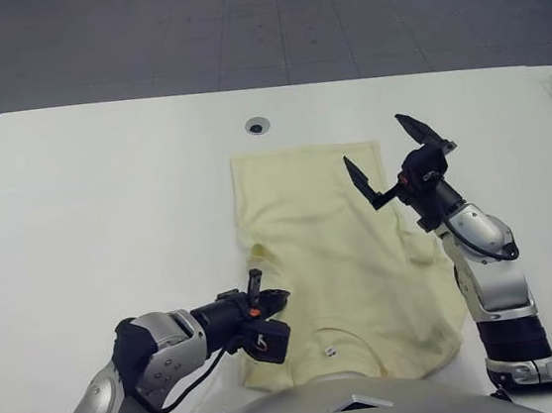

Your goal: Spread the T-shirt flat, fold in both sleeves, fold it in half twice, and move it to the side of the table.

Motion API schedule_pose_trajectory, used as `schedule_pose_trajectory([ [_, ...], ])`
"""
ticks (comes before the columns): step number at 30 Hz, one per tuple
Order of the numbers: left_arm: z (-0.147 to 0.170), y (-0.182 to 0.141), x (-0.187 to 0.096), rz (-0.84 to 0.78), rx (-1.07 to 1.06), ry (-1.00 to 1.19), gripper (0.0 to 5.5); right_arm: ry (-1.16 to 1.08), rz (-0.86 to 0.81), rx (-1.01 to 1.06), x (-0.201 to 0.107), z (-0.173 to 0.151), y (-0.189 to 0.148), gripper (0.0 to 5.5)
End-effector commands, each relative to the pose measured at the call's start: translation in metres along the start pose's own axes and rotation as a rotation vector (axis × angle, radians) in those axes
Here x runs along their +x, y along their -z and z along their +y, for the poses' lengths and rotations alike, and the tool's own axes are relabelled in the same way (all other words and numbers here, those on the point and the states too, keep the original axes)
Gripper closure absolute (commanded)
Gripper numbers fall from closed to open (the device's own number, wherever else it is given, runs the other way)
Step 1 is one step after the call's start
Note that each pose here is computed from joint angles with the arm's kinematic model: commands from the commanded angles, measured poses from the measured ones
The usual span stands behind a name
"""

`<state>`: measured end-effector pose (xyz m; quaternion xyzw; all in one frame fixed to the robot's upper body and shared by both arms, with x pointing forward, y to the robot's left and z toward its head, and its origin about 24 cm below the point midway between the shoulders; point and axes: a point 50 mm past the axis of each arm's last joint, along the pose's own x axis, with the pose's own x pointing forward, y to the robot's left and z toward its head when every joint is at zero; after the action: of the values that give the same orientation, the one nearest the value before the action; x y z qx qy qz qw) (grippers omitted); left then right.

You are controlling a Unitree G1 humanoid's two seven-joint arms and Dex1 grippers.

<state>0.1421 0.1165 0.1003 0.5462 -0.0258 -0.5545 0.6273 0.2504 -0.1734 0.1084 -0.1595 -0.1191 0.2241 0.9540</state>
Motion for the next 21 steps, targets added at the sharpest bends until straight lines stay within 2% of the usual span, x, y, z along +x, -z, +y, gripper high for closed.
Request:
schedule_pose_trajectory([
  [1,0.000,0.002,0.007,0.000,-0.001,0.004,5.49,-0.006,-0.006,-0.013,0.002,-0.001,-0.001,0.10],
  [19,-0.010,-0.002,0.017,-0.062,-0.086,0.046,5.49,-0.013,-0.004,-0.022,0.004,0.002,0.000,0.10],
  [21,-0.010,0.001,0.019,-0.043,-0.126,0.038,5.13,-0.012,-0.003,-0.023,0.004,0.002,0.000,0.10],
])
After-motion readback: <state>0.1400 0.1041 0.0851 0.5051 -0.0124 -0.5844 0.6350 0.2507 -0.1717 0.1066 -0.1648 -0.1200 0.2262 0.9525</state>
